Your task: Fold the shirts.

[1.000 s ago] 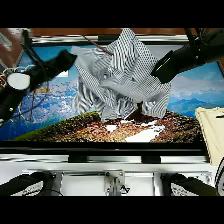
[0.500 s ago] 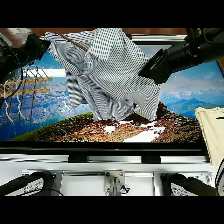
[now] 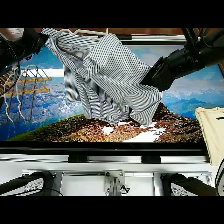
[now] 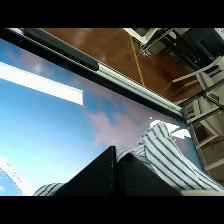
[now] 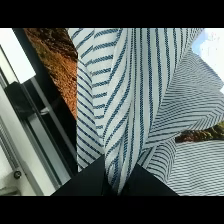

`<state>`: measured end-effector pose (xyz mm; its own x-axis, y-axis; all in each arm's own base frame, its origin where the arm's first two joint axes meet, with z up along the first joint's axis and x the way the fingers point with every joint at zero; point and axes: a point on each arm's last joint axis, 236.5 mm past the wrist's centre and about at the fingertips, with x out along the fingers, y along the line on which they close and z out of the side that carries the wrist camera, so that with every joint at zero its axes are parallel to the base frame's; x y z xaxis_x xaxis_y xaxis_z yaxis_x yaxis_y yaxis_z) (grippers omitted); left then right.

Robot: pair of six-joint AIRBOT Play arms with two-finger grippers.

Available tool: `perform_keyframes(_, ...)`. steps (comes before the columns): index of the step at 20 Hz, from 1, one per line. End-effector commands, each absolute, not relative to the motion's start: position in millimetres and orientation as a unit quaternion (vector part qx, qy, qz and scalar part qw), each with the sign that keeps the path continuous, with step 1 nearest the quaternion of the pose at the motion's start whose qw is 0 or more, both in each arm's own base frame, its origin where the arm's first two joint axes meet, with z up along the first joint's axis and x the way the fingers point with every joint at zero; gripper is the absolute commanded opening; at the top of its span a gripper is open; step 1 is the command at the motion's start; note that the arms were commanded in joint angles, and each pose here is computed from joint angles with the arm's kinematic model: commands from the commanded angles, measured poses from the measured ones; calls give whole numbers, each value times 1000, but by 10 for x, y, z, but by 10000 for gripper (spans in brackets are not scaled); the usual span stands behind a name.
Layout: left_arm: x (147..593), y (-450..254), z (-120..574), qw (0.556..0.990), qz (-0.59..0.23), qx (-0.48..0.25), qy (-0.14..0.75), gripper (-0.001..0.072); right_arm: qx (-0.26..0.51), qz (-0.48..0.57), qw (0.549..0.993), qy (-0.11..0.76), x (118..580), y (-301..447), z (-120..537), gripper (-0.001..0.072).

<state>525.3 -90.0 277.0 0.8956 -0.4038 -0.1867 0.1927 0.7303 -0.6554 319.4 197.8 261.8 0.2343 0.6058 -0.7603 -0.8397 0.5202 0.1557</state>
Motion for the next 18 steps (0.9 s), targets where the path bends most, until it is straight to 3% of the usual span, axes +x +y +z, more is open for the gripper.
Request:
perform_keyframes(1,5178,-1008,2893,925,-193,-284,162,56,-166,427,783,421,3302,1796,2527,66)
perform_keyframes(5,4927,-1239,3303,938,-256,-185,139,54,-169,407,789,428,3415,1734,2454,66)
perform_keyframes(12,4278,-2171,4261,914,-379,-136,58,54,-177,392,785,446,3562,1852,2257,66)
perform_keyframes(15,3812,-2798,3937,881,-454,-64,118,53,-157,366,826,399,3788,1968,2433,68)
perform_keyframes(18,3600,-2777,3195,865,-430,25,256,53,-128,343,862,351,3932,1946,2713,68)
